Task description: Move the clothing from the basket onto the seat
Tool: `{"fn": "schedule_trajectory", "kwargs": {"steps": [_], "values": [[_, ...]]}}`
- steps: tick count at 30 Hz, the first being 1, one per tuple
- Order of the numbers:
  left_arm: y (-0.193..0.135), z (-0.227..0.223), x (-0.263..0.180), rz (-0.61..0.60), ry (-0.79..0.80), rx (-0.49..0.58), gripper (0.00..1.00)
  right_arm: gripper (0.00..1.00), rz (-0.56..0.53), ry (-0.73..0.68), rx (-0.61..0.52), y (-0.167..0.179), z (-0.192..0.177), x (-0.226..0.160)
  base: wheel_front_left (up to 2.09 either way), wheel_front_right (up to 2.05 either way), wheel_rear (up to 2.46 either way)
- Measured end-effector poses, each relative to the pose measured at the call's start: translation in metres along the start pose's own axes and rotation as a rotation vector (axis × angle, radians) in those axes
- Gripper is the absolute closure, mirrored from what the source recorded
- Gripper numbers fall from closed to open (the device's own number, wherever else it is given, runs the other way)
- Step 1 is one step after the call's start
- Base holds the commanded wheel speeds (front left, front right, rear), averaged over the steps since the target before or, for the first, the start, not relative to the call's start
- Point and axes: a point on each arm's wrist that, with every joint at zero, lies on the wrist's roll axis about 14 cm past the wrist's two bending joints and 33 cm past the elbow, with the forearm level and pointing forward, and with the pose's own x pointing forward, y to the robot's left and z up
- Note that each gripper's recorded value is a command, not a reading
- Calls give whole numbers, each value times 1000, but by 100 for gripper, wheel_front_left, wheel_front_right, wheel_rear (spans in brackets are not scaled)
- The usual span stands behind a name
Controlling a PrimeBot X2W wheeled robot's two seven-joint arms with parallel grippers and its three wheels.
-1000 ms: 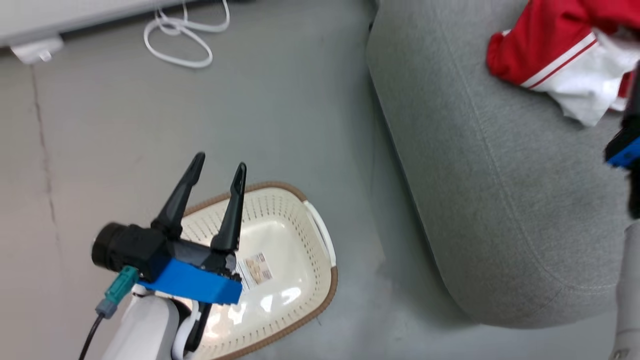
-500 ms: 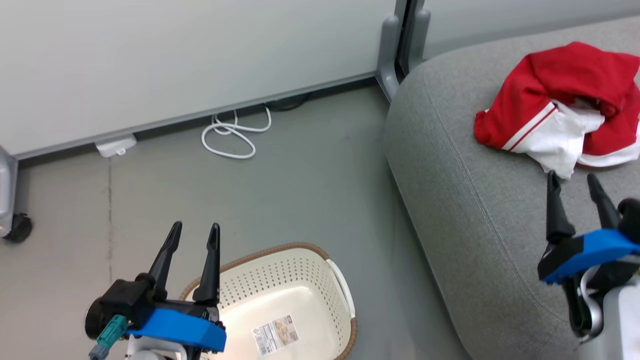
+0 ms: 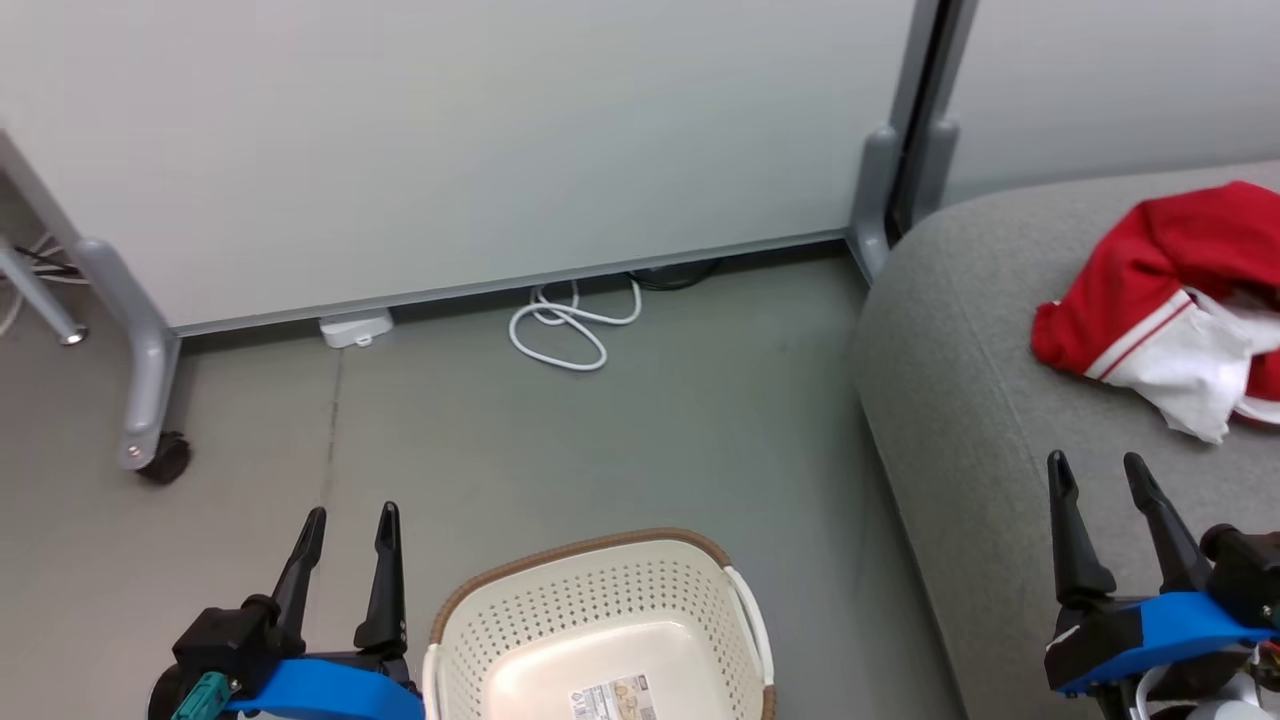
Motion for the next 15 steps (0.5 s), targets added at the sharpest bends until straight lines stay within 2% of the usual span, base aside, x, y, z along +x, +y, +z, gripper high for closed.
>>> {"fn": "schedule_trajectory", "kwargs": {"steps": [5,15], "values": [[16,4,-15,57,-14,2,0,0,63,8,16,22,-4,1,0,0,0],[39,10,-35,128,-29,15,0,0,165,36,-43,55,-12,5,0,0,0]]}}
